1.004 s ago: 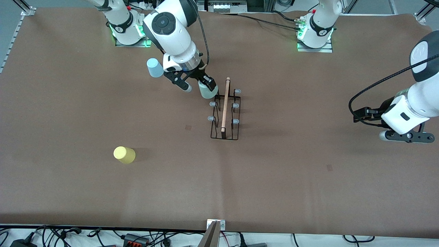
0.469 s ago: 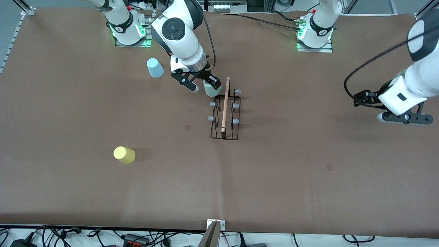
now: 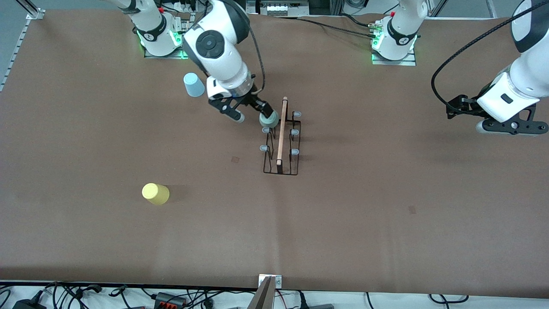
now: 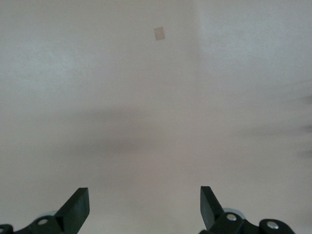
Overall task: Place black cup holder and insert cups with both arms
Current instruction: 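Release the teal cup and move the right gripper to the yellow cup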
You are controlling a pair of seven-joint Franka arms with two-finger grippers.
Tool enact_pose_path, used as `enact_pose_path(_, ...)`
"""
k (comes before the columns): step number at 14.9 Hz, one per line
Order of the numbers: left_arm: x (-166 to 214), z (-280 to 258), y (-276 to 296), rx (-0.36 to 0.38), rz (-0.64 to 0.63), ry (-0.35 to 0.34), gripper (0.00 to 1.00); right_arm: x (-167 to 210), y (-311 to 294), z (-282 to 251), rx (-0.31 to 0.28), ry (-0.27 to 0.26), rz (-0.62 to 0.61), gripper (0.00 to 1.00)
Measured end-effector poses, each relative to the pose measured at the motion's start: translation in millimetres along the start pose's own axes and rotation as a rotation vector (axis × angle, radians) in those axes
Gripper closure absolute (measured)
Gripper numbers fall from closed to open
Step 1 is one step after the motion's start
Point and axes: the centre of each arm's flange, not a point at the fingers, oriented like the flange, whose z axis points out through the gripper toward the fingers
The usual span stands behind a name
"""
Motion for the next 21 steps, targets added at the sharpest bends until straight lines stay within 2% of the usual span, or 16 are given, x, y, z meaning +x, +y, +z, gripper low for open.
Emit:
enact_pose_path(4, 1, -4, -1, -0.025, -0.004, 0.014, 0.0, 135, 74, -40, -0.077, 0.019, -0.255, 0.0)
enact_pose_path(6, 1, -8, 1, -0.028, 0.003, 0.027, 0.0, 206, 127, -58, -0.12, 0.063, -0.407, 0.0)
enact_pose_path(9, 2, -17, 5, -0.026, 0.027, 0.048, 0.0, 279, 192, -72, -0.193, 0.123, -0.59, 0.0)
enact_pose_path(13, 2, -33, -4, -0.026, 0.016, 0.081, 0.0, 322, 208, -39, -0.176, 0.209, -0.658, 0.0)
enact_pose_path(18, 0, -54, -5, -0.024, 0.022, 0.119, 0.0, 347, 195, -3, -0.166, 0.219, -0.664, 0.0)
enact_pose_path(21, 0, -55, -5, -0.024, 0.023, 0.121, 0.0, 354, 190, 6, -0.151, 0.246, -0.664, 0.0)
